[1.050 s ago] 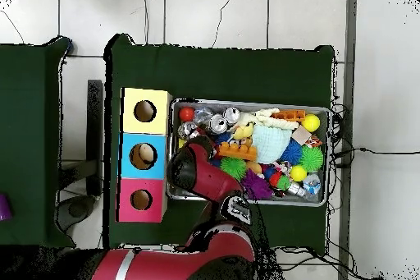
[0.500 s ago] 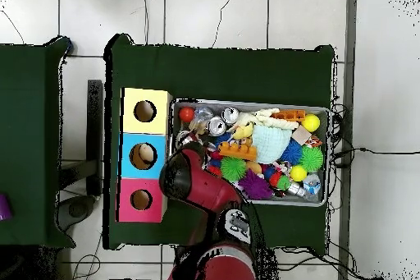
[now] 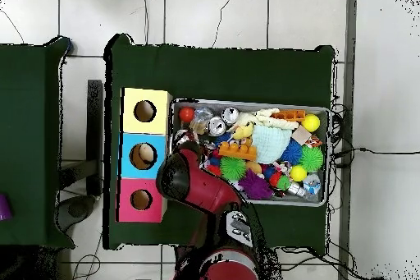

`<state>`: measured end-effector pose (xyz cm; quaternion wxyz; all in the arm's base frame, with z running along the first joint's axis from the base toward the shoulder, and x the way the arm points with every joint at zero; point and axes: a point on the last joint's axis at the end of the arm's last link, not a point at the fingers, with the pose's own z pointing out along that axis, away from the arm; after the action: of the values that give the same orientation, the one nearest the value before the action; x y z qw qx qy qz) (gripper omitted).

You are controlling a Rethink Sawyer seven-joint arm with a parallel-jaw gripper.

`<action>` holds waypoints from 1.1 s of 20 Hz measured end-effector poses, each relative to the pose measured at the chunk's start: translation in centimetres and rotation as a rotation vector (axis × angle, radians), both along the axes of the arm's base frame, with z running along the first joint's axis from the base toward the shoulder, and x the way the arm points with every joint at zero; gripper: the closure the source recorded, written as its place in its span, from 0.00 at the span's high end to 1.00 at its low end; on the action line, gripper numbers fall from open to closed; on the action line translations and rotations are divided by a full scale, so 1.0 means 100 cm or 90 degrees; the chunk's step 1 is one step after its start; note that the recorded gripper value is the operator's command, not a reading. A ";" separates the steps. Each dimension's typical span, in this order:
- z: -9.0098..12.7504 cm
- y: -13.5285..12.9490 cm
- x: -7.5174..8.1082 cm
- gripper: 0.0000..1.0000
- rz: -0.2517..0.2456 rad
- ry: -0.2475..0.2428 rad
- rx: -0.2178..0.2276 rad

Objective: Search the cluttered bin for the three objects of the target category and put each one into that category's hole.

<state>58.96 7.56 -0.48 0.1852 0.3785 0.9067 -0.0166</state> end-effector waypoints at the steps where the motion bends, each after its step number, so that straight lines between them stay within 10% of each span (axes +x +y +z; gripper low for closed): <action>1: 0.000 0.000 0.000 1.00 -0.001 0.000 0.002; 11: -0.005 0.000 0.000 1.00 -0.005 0.003 0.010; 12: -0.005 0.000 0.000 0.00 -0.005 0.004 0.010; 22: -0.006 0.000 -0.001 0.00 -0.005 0.005 0.011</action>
<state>58.90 7.60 -1.10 0.1781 0.3834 0.9062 -0.0112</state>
